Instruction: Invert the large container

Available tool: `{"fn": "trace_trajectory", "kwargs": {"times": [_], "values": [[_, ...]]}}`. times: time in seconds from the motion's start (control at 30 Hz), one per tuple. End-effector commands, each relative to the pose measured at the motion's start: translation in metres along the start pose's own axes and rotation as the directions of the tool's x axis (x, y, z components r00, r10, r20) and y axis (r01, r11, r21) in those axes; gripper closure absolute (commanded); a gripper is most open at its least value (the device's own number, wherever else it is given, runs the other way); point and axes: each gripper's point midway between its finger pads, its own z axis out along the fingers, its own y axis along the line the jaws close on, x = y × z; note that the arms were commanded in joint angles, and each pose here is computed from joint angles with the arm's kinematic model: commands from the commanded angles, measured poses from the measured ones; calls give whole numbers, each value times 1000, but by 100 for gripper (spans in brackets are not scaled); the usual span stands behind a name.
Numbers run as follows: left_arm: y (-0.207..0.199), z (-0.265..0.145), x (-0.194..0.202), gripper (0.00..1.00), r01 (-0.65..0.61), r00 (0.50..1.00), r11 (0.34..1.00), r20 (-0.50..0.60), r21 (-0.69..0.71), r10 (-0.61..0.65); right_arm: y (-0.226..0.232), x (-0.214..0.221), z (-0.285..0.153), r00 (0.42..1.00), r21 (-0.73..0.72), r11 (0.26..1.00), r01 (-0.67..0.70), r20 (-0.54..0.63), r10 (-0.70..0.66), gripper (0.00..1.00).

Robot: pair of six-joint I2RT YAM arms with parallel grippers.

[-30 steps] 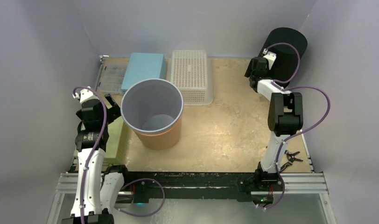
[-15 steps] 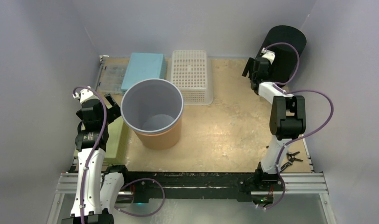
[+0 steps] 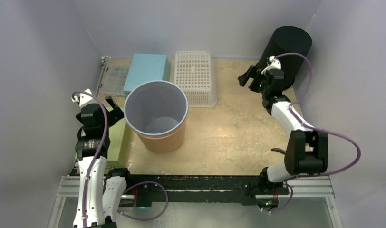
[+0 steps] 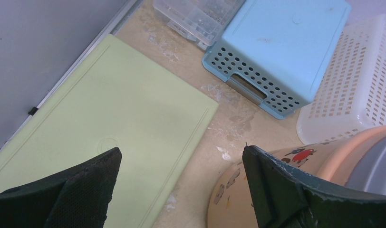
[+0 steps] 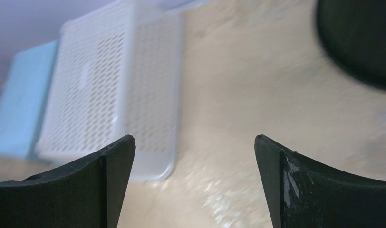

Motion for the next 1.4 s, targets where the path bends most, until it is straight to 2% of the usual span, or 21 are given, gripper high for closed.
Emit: {"fn": "trace_trajectory", "kwargs": {"times": [0.0,0.27,0.47,0.7,0.83,1.03,1.2,1.3,1.37], "values": [[-6,-3,-15,1,5,998,999,62,36,-7,78,39,-46,985,-297,950,-99,-167,50,4],[-8,-3,-15,2,3,998,999,61,47,-6,170,54,-137,973,-538,827,-162,-226,44,3],[-8,-4,-15,2,3,998,999,64,47,-6,214,62,-177,955,-636,747,-192,-297,-7,3],[-8,-3,-12,2,0,999,999,51,48,-3,240,78,-194,938,-670,730,-135,-325,-124,7],[-9,-3,-12,2,1,999,999,53,50,-4,256,76,-204,943,-715,689,-120,-300,-147,7],[-9,-2,-12,2,0,999,999,49,54,-3,278,93,-209,920,-752,643,-141,-339,-195,12],[-9,-2,-11,2,0,999,999,48,52,-3,299,98,-213,916,-766,627,-139,-341,-213,16],[-9,-3,-12,2,-1,999,999,49,53,-2,311,98,-212,917,-771,623,-133,-334,-218,20],[-9,-3,-12,2,-1,999,999,51,53,-1,316,102,-209,912,-762,635,-131,-344,-224,27]]}}
